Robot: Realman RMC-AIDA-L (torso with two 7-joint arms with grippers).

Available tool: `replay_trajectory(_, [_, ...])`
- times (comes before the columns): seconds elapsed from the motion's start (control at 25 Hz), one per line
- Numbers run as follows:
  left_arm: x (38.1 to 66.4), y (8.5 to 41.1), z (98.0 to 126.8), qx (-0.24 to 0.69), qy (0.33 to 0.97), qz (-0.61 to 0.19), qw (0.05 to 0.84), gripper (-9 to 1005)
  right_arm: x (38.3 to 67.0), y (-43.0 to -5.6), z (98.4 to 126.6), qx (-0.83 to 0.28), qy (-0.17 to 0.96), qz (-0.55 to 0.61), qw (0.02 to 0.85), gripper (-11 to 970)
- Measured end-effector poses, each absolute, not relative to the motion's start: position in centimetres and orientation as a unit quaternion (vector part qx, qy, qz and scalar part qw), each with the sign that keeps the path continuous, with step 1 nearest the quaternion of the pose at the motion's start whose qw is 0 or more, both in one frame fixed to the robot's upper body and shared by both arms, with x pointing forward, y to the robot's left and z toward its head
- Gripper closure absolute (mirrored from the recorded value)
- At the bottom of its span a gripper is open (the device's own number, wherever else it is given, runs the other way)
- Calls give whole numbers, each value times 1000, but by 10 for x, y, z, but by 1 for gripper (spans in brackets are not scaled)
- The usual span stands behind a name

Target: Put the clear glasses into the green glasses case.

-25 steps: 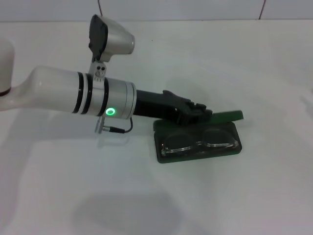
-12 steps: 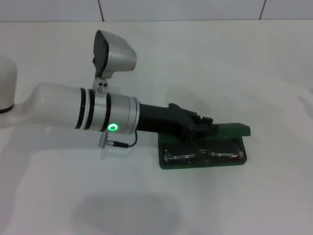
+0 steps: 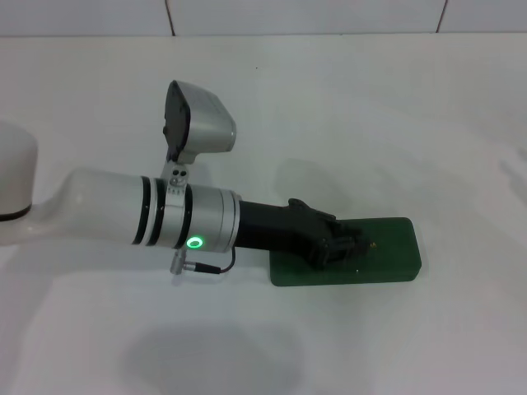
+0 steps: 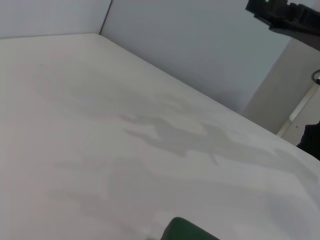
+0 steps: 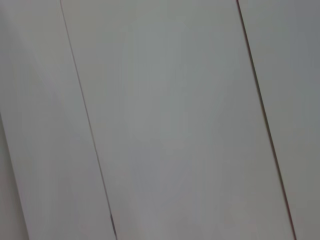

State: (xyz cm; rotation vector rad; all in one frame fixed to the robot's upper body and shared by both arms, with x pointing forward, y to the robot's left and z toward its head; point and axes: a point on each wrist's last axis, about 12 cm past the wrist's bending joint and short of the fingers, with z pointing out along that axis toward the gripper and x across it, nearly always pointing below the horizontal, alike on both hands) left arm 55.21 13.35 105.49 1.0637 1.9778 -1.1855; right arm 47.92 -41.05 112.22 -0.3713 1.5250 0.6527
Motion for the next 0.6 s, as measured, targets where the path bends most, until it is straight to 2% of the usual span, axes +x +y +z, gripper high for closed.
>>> replay_trajectory(0.28, [546,129,1058,412,730,-453,302,764,476,-411,1121,-163,675,291,658,597])
replay_trajectory(0.48, [543,115,1079,435,698,-482,302,730,471,-411,1119,-170,675,297,654,593])
replay_trajectory(0.6, [536,118,1093,448,664,-512,311,709,472,-404,1117,-196,677,304,641,590])
